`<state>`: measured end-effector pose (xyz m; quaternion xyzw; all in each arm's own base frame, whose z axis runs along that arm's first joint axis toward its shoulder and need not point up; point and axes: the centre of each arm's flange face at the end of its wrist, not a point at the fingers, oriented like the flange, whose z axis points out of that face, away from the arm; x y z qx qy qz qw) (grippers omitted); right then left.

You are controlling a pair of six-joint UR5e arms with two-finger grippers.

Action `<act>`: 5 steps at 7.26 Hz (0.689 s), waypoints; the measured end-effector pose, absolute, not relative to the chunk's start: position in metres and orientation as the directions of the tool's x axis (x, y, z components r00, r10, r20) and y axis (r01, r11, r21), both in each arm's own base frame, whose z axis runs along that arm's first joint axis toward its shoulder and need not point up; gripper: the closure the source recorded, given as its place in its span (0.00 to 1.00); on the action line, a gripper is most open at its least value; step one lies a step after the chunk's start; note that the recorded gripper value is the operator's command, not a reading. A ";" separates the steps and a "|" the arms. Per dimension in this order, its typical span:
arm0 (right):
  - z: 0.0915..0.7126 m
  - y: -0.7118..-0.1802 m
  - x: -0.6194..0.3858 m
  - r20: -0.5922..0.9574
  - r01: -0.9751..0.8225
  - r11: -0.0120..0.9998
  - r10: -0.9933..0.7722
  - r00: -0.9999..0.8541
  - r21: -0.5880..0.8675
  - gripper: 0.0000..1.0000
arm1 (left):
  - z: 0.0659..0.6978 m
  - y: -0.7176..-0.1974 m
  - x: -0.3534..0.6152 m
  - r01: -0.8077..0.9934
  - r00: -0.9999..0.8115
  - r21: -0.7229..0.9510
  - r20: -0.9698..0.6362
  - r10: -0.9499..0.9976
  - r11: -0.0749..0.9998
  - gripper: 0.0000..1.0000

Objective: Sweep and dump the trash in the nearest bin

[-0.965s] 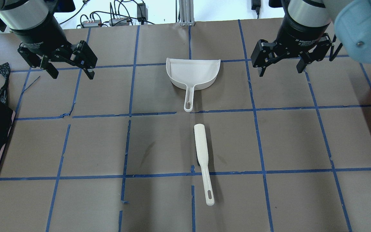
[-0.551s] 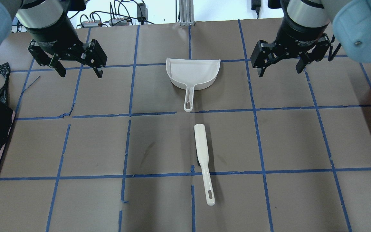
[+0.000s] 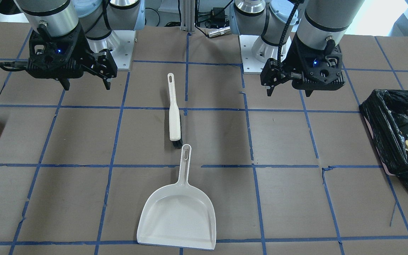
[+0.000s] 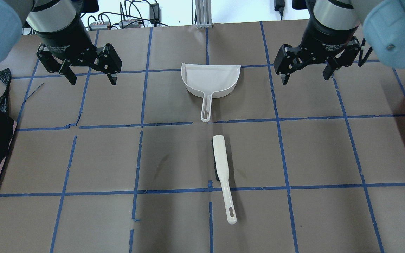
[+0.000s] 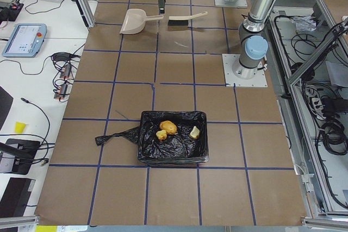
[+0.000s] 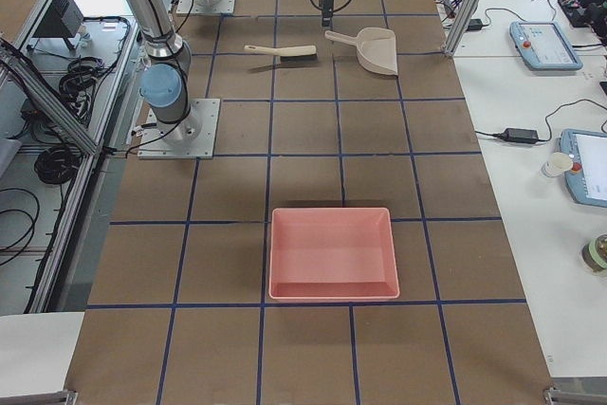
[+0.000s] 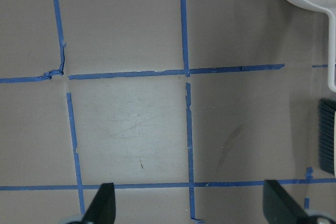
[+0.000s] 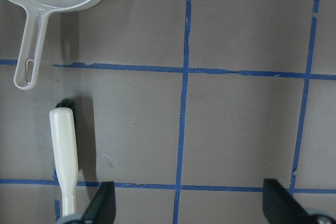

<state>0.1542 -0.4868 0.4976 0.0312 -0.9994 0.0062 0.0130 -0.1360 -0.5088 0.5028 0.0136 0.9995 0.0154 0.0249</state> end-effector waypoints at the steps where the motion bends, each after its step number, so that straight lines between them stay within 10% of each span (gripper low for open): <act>1: 0.498 -0.487 0.154 0.026 -0.063 0.998 -0.062 -0.998 -0.012 0.00 | 0.506 -0.509 -0.134 0.021 -0.999 0.031 -0.046 0.022 0.999 0.00; 5: 0.498 -0.487 0.153 0.028 -0.062 0.998 -0.061 -0.998 -0.013 0.00 | 0.511 -0.499 -0.131 0.015 -0.999 0.064 -0.042 0.018 0.998 0.00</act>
